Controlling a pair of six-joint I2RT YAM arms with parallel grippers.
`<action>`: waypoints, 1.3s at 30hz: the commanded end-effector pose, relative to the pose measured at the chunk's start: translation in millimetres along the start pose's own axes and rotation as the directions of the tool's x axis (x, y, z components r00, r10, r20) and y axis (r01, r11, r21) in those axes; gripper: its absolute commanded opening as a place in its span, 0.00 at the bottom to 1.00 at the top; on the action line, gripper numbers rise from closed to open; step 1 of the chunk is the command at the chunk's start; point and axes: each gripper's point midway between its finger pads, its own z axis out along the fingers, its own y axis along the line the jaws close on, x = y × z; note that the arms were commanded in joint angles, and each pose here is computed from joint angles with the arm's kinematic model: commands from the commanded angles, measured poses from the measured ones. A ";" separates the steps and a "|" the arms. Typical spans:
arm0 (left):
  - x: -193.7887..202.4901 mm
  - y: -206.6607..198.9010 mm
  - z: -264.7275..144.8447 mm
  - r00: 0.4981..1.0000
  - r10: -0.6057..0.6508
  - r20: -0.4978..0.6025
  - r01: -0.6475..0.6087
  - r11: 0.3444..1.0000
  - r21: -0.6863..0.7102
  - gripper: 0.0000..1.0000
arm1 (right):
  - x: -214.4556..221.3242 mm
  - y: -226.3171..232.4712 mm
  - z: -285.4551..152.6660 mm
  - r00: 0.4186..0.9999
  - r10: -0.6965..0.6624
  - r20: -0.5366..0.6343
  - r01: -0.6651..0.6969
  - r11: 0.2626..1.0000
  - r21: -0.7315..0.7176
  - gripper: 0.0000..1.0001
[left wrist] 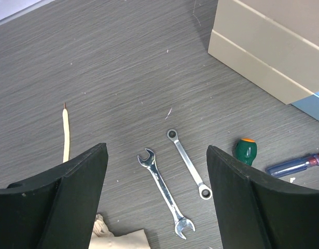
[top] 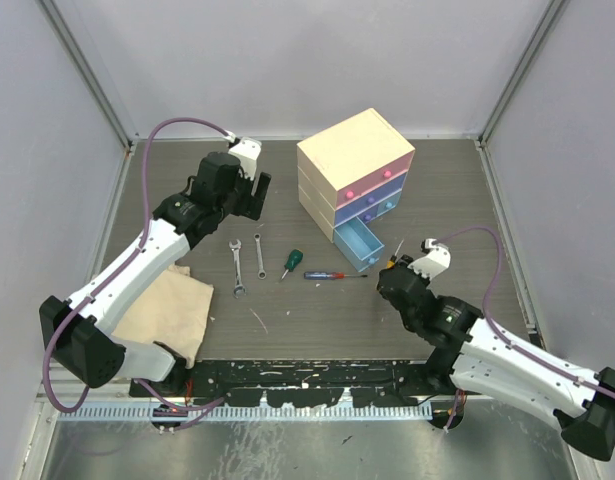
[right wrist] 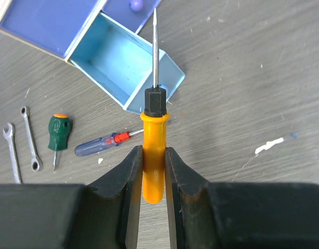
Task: Sort the tools into containers
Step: Pick up the screwdriver from the center of the board.
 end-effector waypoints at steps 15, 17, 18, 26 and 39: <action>-48.6 -28.2 -40.7 0.967 -0.182 0.180 0.140 0.965 0.222 0.78 | -33.3 122.8 -53.4 0.874 -0.465 0.141 0.462 0.705 -0.539 0.03; -57.7 -37.4 -57.4 0.940 -0.271 0.208 0.202 0.932 0.300 0.79 | -34.5 141.5 -58.9 0.887 -0.440 0.141 0.431 0.677 -0.597 0.01; -63.1 -45.4 -67.9 0.922 -0.322 0.217 0.231 0.904 0.361 0.79 | -32.2 151.5 -62.1 0.893 -0.430 0.131 0.409 0.656 -0.635 0.01; -79.3 -77.9 -112.8 0.767 -0.623 0.155 0.409 0.660 0.630 0.82 | -33.7 218.7 -74.2 0.949 -0.306 0.070 0.222 0.496 -0.840 0.00; -72.2 -91.2 -91.3 0.747 -0.663 0.043 0.493 0.596 0.634 0.71 | -34.2 286.3 -91.4 0.959 -0.282 0.041 0.119 0.265 -0.957 0.01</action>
